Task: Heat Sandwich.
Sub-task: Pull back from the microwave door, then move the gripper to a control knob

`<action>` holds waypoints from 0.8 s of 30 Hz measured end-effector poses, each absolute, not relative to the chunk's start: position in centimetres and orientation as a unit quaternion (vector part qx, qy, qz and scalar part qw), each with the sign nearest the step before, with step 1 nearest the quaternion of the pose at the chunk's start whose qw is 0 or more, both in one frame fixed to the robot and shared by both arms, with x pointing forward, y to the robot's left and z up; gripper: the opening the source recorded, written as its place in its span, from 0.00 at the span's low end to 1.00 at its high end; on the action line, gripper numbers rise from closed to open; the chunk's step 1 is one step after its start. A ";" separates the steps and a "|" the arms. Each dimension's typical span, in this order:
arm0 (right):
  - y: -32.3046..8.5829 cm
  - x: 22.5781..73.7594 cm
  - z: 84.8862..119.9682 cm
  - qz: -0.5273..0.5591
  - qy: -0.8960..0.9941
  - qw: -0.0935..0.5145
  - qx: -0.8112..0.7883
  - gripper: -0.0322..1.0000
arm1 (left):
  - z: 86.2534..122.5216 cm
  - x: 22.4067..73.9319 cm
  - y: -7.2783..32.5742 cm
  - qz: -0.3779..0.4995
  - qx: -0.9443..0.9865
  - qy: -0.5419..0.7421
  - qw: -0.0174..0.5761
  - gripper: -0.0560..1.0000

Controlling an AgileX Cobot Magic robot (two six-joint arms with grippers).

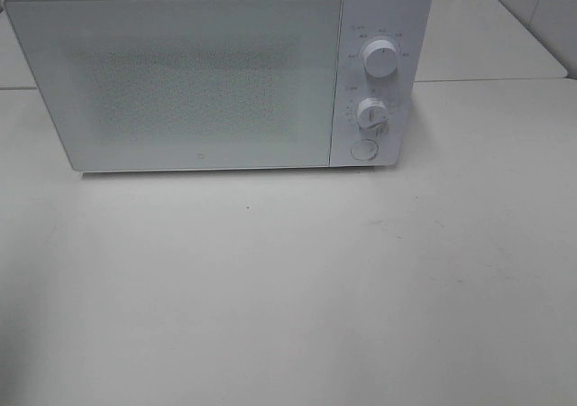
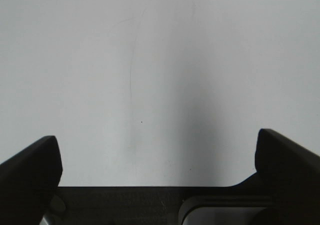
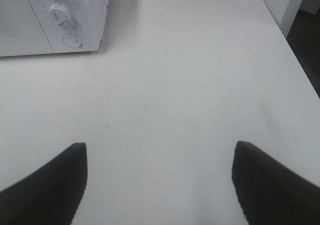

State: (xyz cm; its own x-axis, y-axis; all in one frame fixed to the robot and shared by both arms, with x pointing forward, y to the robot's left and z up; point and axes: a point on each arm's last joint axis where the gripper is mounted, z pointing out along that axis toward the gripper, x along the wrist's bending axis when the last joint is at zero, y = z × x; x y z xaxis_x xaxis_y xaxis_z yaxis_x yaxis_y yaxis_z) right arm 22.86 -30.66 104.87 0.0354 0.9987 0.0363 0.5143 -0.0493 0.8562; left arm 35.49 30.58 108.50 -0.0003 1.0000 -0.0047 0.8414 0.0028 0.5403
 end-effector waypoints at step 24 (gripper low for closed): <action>-30.7 22.9 104.9 0.353 0.598 0.343 0.632 0.77 | 105.5 27.3 29.3 0.273 0.687 0.601 0.304 0.99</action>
